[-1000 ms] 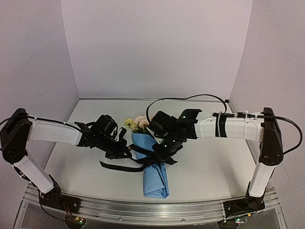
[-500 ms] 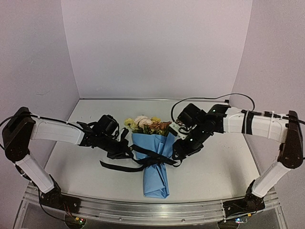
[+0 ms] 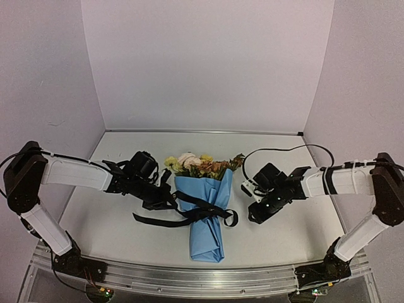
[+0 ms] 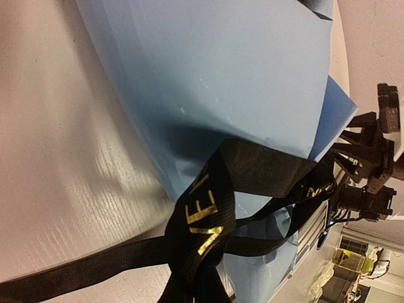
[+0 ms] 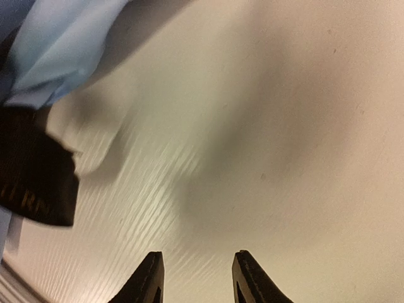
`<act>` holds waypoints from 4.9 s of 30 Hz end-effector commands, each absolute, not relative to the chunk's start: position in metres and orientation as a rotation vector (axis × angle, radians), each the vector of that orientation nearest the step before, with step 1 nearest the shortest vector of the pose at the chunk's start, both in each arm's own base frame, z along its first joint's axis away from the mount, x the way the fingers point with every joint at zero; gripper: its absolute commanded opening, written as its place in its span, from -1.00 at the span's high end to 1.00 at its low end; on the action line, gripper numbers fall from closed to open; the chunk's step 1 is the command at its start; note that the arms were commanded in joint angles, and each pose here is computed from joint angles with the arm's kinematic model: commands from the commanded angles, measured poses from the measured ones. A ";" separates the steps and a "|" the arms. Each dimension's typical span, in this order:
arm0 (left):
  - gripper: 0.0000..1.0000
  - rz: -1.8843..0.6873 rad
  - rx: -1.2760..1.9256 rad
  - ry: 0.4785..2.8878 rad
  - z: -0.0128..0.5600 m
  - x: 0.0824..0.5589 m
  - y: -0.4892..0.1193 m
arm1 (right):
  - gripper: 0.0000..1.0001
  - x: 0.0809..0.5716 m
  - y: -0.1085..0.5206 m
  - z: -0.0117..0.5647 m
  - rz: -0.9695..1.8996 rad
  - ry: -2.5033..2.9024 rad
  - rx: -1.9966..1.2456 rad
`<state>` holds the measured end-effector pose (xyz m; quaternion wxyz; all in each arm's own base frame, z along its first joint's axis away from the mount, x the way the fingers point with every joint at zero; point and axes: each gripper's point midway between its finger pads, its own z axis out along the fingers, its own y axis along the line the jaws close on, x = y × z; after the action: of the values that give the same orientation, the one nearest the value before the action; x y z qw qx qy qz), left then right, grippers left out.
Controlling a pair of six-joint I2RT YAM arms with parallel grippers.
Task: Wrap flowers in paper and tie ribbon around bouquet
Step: Tie the half-tied ribbon around the folded bouquet.
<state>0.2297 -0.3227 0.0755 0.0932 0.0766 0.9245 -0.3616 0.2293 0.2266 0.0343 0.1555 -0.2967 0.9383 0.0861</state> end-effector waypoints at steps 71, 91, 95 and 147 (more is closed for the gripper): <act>1.00 -1.129 0.331 2.655 0.106 0.253 -0.350 | 1.00 0.214 0.231 0.042 0.193 2.666 -0.882; -0.06 -0.955 0.314 2.668 0.098 0.223 -0.351 | 1.00 0.209 0.205 0.035 0.013 2.707 -0.820; -0.09 -0.918 0.305 2.672 0.093 0.221 -0.357 | 1.00 0.208 0.198 0.036 -0.023 2.701 -0.812; 1.00 -0.766 0.301 2.565 0.109 0.236 -0.365 | 0.94 0.228 0.199 0.053 -0.102 2.706 -0.690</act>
<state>0.2236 -0.3615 0.0733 0.1733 0.0936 0.9417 -0.2726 0.2202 0.1901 0.0396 0.1659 -0.2628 0.9494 -0.0456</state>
